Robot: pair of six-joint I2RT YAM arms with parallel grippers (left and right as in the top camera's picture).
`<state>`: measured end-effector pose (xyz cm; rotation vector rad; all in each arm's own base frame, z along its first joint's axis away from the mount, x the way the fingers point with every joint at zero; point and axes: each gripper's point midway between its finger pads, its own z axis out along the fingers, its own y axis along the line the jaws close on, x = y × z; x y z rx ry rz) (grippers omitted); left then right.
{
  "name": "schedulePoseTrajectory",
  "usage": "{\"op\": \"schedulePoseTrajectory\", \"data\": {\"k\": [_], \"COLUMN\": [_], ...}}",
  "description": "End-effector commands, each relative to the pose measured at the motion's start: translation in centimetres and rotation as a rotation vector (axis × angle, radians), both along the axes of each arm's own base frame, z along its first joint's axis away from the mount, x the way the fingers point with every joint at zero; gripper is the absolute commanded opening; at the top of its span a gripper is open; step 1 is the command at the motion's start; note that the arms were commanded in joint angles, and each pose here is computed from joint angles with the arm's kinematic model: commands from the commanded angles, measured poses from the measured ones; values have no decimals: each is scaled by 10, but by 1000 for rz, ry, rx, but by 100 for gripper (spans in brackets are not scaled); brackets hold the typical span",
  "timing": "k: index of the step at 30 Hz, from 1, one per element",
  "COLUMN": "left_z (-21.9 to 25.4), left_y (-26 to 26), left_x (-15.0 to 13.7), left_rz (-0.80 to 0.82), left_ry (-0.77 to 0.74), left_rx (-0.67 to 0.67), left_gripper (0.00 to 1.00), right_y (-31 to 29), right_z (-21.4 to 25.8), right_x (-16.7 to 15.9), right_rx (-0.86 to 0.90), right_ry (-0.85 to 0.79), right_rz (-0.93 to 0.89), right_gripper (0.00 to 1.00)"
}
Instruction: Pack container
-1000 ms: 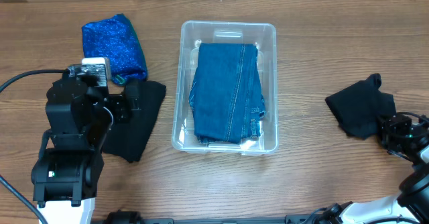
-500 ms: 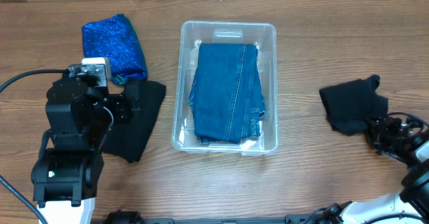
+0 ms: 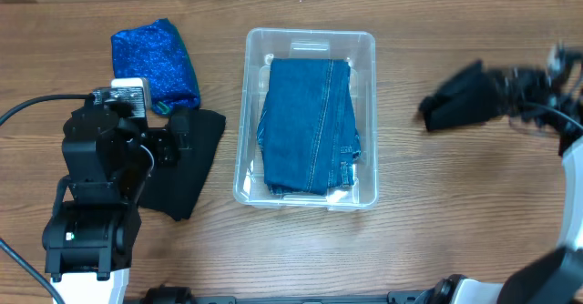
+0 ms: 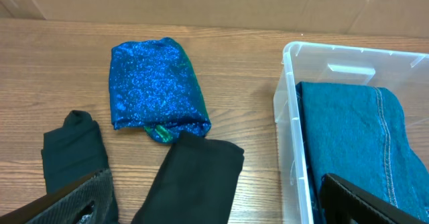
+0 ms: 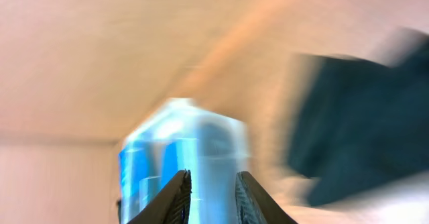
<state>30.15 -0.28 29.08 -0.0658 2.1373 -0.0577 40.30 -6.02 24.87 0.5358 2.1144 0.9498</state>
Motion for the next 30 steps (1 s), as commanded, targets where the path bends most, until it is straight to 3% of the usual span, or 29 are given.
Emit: {"op": "schedulePoseTrajectory", "data": {"k": [1,5,9,30], "left_z": [12,12,12,12], "left_y": [-3,-2,-2,-2], "left_x": [2,2,2,2], "left_rz": [-22,-23,-23,-35], "left_ry": [-29,-29,-29,-30], "left_rx": [18,21,21,40], "left_gripper": [100,100,100,100], "right_y": [66,120,148,127], "right_z": [98,137,136,100], "right_x": [0,-2,1,4], "right_rx": [-99,-147,-209,-352], "right_ry": [-231,-320,-308,-162], "right_rz": [168,262,255,135], "right_gripper": [26,26,27,27]}}
